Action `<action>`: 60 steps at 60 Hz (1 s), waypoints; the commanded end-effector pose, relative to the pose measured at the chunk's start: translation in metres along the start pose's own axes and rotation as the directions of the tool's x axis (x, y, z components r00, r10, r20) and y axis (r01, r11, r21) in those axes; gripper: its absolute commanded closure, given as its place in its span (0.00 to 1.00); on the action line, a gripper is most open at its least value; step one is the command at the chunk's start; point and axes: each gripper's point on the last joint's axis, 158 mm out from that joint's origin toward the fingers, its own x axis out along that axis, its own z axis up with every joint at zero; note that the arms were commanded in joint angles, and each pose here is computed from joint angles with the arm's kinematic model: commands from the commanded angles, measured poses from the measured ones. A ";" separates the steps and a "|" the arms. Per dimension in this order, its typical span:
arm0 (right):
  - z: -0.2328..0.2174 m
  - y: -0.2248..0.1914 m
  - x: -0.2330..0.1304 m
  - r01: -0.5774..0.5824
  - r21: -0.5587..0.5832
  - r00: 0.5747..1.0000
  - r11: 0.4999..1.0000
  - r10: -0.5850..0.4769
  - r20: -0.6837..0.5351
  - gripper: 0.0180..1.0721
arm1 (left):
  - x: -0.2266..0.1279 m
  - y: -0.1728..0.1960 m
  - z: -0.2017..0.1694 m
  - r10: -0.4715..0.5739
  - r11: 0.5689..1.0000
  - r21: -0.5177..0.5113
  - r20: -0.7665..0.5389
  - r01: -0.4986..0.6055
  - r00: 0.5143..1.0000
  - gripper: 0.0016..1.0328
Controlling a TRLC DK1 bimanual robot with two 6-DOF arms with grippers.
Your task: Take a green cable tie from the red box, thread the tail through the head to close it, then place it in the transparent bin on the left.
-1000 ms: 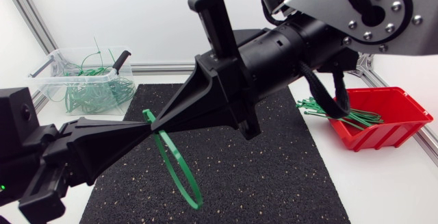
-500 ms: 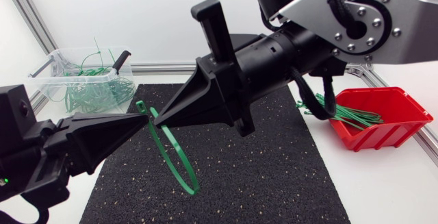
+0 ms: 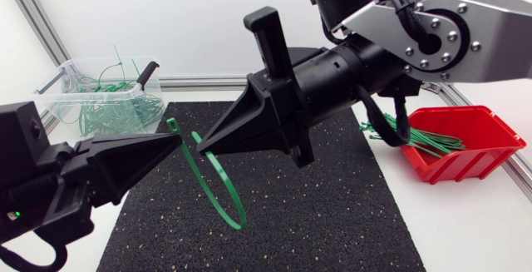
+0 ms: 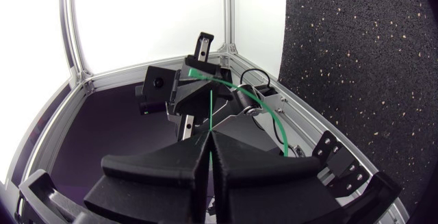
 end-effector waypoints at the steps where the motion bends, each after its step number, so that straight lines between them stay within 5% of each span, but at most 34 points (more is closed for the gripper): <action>1: -0.014 0.003 0.003 0.001 0.028 1.000 1.000 0.000 -0.028 0.95 | 0.006 0.012 -0.010 0.020 1.000 -0.018 -0.019 -0.021 1.000 0.97; 60: -0.003 0.007 0.002 -0.011 0.009 1.000 1.000 0.011 -0.010 0.95 | 0.007 -0.009 -0.011 -0.052 0.998 -0.028 -0.026 0.051 0.998 0.97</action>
